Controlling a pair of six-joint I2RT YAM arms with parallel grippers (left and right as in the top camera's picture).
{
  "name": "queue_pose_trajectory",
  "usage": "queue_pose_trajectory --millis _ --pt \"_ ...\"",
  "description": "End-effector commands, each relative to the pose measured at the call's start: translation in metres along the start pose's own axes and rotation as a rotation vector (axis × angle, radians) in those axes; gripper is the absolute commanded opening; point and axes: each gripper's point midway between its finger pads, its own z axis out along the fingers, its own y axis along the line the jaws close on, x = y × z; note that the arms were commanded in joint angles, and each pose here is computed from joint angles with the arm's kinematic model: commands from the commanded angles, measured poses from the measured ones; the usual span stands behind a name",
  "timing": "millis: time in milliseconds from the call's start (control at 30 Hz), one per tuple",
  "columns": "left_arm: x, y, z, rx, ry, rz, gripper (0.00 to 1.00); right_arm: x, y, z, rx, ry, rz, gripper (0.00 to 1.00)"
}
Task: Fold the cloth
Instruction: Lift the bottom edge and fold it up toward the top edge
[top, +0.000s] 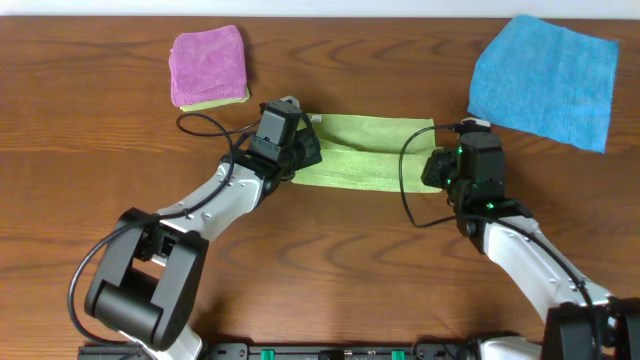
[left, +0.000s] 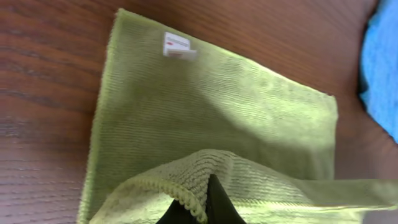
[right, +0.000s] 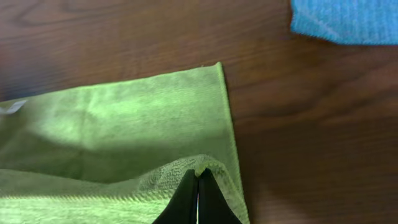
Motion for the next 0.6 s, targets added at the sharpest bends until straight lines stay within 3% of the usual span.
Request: queue_pose_trajectory --millis 0,567 --pt "-0.007 0.008 0.008 -0.029 -0.018 0.013 0.06 -0.01 -0.007 0.004 0.042 -0.032 -0.01 0.01" --pt "-0.024 0.016 0.013 -0.068 -0.103 0.016 0.06 -0.012 -0.004 0.023 0.024 -0.062 -0.005 0.02"
